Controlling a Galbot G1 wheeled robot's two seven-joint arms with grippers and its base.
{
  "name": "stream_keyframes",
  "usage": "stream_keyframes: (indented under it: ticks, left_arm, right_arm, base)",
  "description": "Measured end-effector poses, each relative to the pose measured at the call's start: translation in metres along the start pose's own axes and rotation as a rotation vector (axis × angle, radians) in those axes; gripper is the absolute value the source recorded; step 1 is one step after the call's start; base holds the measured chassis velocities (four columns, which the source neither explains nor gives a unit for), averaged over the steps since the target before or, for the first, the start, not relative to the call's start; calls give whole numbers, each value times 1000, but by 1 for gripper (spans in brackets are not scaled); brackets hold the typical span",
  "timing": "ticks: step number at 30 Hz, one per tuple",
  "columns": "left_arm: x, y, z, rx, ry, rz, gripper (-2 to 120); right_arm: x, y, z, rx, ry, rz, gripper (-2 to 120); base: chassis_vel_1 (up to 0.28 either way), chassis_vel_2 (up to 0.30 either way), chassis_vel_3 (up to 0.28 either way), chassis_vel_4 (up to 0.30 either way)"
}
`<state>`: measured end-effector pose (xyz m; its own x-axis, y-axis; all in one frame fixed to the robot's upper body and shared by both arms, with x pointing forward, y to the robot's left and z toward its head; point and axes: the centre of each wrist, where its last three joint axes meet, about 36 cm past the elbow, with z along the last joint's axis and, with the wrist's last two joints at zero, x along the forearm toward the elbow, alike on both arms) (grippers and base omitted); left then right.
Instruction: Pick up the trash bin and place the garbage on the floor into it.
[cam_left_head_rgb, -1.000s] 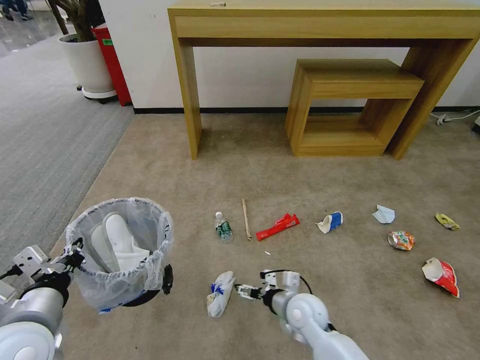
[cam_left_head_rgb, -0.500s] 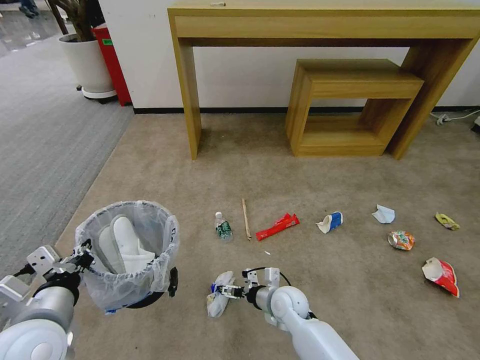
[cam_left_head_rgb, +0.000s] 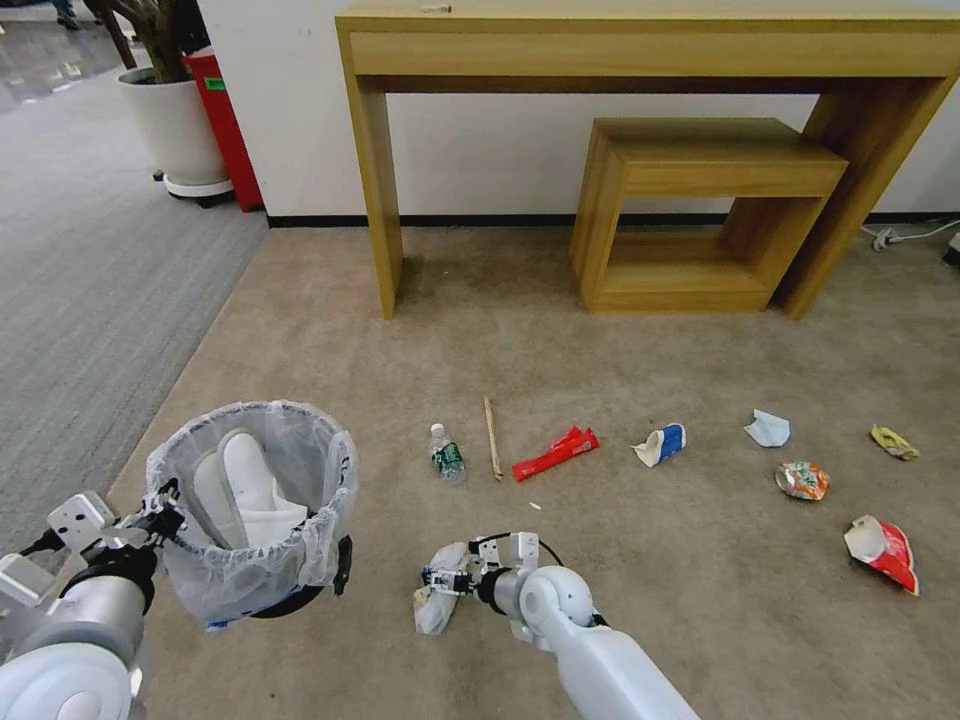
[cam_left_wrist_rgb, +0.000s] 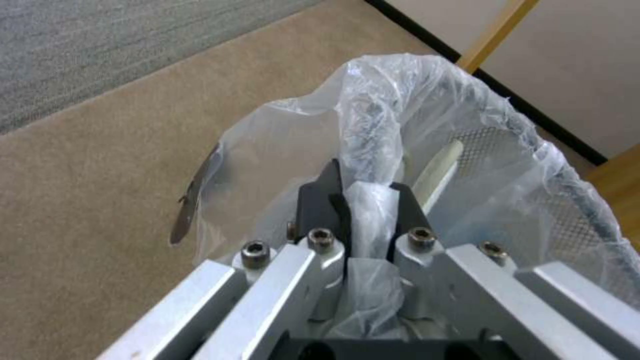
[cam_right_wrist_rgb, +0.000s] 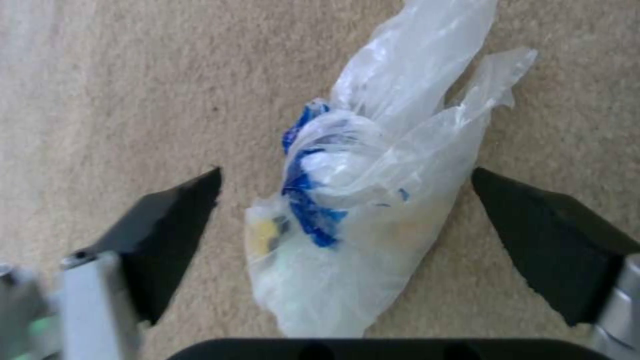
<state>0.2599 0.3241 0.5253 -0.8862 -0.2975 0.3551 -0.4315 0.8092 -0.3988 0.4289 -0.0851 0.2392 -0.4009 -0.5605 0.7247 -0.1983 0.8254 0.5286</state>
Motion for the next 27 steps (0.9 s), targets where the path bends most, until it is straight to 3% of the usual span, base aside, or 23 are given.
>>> stream_keyframes:
  ticks: [18, 21, 25, 27]
  left_arm:
    - [-7, 2, 5, 3, 15, -4, 3]
    - [-8, 1, 7, 4, 18, -3, 3]
    - [-9, 0, 8, 7, 21, 0, 3]
    - [-9, 0, 8, 8, 22, 1, 3]
  right_arm:
    - [-12, -14, 17, 16, -72, 52, 28]
    - [-8, -19, 17, 22, -92, 59, 13]
    - [-5, -23, 21, 29, -120, 73, 0]
    - [-4, -24, 22, 33, -145, 83, 0]
  base:
    - [0, 0, 0, 0]
    - [0, 0, 0, 0]
    - [0, 0, 0, 0]
    - [0, 0, 0, 0]
